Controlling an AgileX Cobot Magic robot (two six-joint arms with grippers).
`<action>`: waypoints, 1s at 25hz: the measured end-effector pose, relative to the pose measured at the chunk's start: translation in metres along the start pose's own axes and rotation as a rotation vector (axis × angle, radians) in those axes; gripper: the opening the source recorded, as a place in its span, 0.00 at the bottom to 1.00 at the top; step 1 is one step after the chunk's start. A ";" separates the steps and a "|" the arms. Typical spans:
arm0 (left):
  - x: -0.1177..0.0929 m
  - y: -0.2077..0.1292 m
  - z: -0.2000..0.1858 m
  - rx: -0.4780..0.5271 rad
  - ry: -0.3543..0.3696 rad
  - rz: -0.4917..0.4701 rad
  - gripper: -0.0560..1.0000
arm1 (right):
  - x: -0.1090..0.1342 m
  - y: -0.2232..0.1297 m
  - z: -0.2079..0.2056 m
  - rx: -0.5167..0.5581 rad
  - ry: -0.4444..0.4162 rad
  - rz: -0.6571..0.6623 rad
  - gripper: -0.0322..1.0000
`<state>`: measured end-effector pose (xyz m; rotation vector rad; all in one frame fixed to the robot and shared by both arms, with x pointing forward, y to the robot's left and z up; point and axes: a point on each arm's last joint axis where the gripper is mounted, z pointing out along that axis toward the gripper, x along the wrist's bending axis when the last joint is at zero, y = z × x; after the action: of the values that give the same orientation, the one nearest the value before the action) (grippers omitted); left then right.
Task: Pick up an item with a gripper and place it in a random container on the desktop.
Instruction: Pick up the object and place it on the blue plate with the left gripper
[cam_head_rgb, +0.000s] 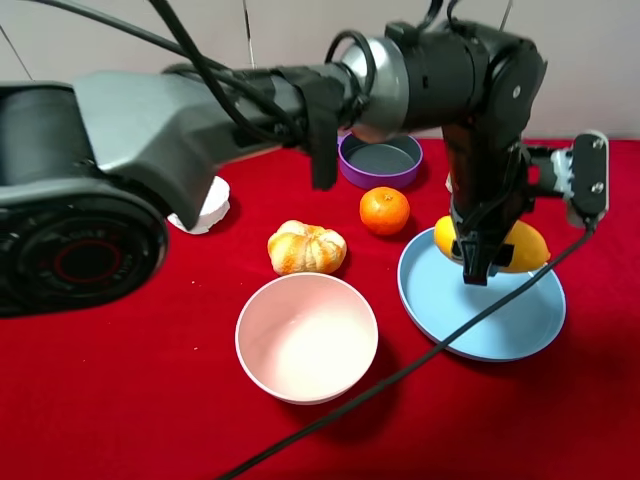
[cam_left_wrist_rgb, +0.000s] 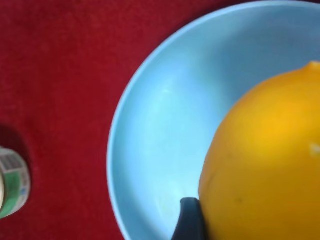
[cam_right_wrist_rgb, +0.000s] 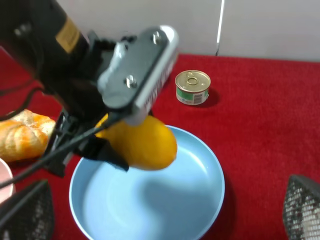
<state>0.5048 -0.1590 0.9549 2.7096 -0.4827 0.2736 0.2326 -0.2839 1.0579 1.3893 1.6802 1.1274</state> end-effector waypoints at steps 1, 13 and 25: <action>0.000 0.000 0.002 0.001 -0.002 0.008 0.64 | 0.000 0.000 0.000 0.000 0.000 0.000 0.70; -0.007 -0.010 0.039 0.024 -0.040 0.022 0.64 | 0.000 0.000 0.000 -0.001 0.000 0.000 0.70; -0.006 -0.008 0.042 0.006 -0.025 0.021 0.64 | 0.000 0.000 0.000 -0.001 0.001 0.001 0.70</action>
<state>0.5075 -0.1666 0.9123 2.7184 -0.5186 0.2479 0.2327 -0.2838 1.0580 1.3890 1.6796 1.1292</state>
